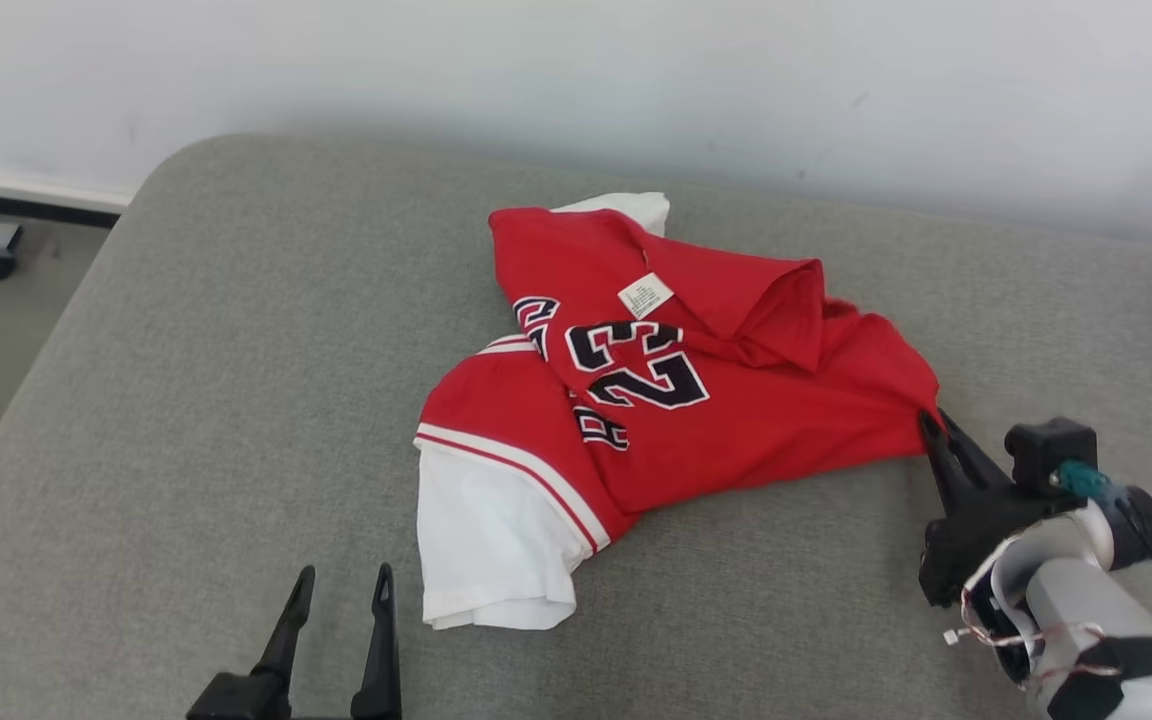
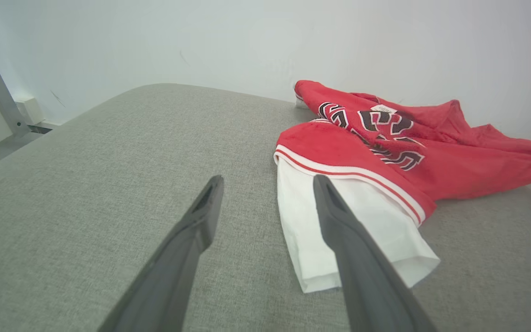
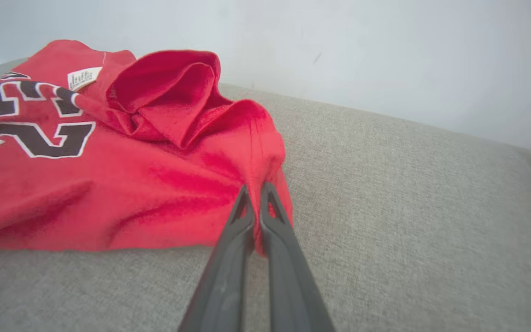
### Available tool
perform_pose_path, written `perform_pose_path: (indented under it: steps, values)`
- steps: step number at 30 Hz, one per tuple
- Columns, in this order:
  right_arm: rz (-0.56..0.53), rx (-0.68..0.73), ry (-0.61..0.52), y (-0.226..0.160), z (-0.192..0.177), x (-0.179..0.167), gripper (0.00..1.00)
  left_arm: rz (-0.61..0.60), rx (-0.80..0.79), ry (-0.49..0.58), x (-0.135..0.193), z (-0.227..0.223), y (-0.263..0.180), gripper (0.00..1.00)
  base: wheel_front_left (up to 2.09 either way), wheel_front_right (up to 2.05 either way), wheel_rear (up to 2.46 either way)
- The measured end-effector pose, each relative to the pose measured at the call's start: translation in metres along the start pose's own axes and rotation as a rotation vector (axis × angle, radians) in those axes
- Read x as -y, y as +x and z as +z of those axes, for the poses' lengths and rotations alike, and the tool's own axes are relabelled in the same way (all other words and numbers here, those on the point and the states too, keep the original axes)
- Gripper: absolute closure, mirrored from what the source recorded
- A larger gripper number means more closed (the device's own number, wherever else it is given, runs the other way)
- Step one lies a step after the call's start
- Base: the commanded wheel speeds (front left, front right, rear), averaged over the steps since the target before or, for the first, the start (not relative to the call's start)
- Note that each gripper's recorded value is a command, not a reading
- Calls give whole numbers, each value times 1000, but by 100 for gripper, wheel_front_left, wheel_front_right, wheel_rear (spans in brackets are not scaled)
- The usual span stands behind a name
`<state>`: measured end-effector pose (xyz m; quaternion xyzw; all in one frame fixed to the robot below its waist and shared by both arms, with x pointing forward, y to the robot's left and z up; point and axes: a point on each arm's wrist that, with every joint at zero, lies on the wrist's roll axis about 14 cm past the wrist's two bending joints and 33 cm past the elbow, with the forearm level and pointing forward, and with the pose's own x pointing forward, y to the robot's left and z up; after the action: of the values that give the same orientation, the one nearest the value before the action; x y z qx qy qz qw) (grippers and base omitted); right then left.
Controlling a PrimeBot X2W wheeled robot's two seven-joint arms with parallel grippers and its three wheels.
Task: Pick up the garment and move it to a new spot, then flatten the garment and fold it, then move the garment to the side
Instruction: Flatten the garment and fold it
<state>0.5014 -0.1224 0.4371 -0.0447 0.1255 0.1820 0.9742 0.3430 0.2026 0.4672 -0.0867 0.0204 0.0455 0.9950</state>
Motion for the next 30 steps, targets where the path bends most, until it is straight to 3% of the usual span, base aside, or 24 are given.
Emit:
perform_pose_path:
  steps: [8, 18, 24, 25, 26, 30]
  values:
    - [-38, 59, 71, -52, -6, 10, 100, -36, -12, -3, 10, -5, -7, 0, 0, 0, 0]
    - [-134, 26, 183, -126, -27, 26, 100, -106, 0, 0, 29, -2, -1, 0, 0, 0, 0]
    - [-156, -50, 279, -154, -43, 13, 98, -110, -3, 0, 29, -3, 1, 0, 0, 0, 0]
    - [-161, -61, 259, -157, -44, 14, 53, -110, -6, 0, 29, -4, 1, 0, 0, 0, 0]
    - [-166, -58, 243, -159, -43, 15, 0, -111, -9, 0, 29, -5, 1, 0, 0, 0, 0]
    - [-186, -36, 225, -160, -36, 16, 0, -108, -14, 0, 28, -6, 1, 0, 0, 0, 0]
